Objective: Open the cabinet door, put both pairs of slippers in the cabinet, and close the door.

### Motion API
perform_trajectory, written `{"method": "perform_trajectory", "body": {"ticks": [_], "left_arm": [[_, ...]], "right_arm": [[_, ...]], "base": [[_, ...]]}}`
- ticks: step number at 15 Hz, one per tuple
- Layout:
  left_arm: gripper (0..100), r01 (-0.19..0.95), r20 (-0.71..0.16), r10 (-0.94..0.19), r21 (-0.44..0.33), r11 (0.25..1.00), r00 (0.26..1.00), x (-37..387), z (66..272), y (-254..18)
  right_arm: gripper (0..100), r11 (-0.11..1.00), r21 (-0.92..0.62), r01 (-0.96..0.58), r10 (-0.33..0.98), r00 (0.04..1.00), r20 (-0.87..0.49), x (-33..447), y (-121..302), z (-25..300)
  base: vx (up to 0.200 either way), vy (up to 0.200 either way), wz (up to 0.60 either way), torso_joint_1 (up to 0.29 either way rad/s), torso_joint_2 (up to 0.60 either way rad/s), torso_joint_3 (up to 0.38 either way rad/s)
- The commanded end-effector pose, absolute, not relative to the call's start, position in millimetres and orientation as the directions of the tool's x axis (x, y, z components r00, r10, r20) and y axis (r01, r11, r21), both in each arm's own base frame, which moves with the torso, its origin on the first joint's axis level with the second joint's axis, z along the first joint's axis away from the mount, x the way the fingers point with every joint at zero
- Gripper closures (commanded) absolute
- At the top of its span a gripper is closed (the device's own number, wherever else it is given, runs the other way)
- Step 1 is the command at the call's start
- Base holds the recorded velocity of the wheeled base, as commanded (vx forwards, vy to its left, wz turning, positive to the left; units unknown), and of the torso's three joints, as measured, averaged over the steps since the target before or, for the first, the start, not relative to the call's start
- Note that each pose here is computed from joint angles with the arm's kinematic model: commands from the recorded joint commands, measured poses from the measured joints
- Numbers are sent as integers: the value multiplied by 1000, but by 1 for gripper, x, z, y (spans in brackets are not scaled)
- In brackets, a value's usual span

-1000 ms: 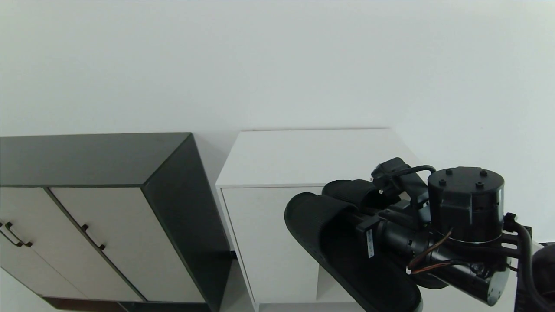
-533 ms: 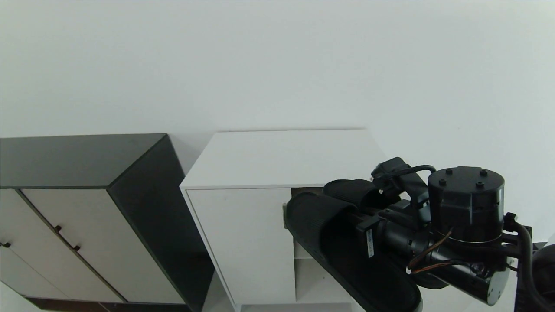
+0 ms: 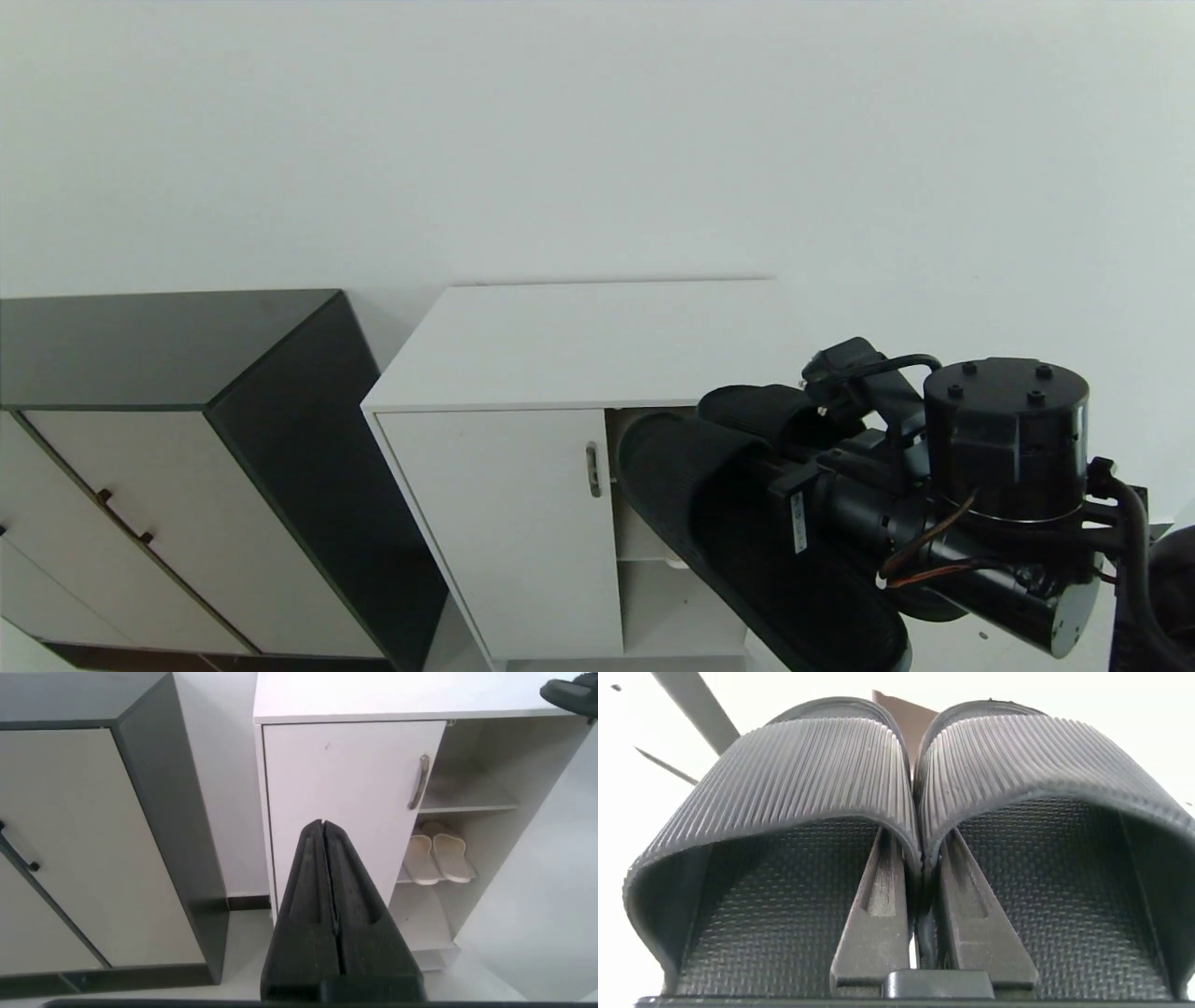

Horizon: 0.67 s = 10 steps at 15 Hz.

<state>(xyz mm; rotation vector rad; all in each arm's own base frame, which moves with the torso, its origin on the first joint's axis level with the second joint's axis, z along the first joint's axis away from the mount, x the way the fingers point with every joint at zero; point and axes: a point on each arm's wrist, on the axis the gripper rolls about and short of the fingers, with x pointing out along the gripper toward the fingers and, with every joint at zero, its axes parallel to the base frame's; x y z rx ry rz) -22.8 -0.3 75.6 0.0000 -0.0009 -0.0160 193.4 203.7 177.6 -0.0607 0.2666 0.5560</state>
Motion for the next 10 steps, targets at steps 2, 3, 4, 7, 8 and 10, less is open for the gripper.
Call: {"method": "perform_trajectory", "body": {"ticks": [2, 3, 4, 7, 8, 10], "left_arm": [[100, 15, 2, -15, 0, 1000, 1000, -23, 76, 0], [100, 15, 2, -15, 0, 1000, 1000, -23, 76, 0], [100, 17, 2, -17, 0, 1000, 1000, -23, 76, 0], [100, 17, 2, -17, 0, 1000, 1000, -23, 76, 0], [100, 17, 2, -17, 0, 1000, 1000, -23, 76, 0], [100, 15, 2, -15, 0, 1000, 1000, -23, 76, 0]], "right_arm": [[100, 849, 16, -528, 512, 816, -268, 194, 204, 177], [100, 849, 16, -528, 513, 816, -266, 193, 203, 177], [100, 849, 13, -528, 512, 816, -271, 193, 203, 176], [100, 849, 13, -528, 512, 816, -271, 193, 203, 176], [100, 849, 13, -528, 512, 816, -271, 193, 203, 176], [100, 849, 13, -528, 511, 815, -273, 193, 203, 175]], "base": [[0, 0, 0, 0, 0, 0], [0, 0, 0, 0, 0, 0], [0, 0, 0, 0, 0, 0], [0, 0, 0, 0, 0, 0], [0, 0, 0, 0, 0, 0], [0, 0, 0, 0, 0, 0]]}}
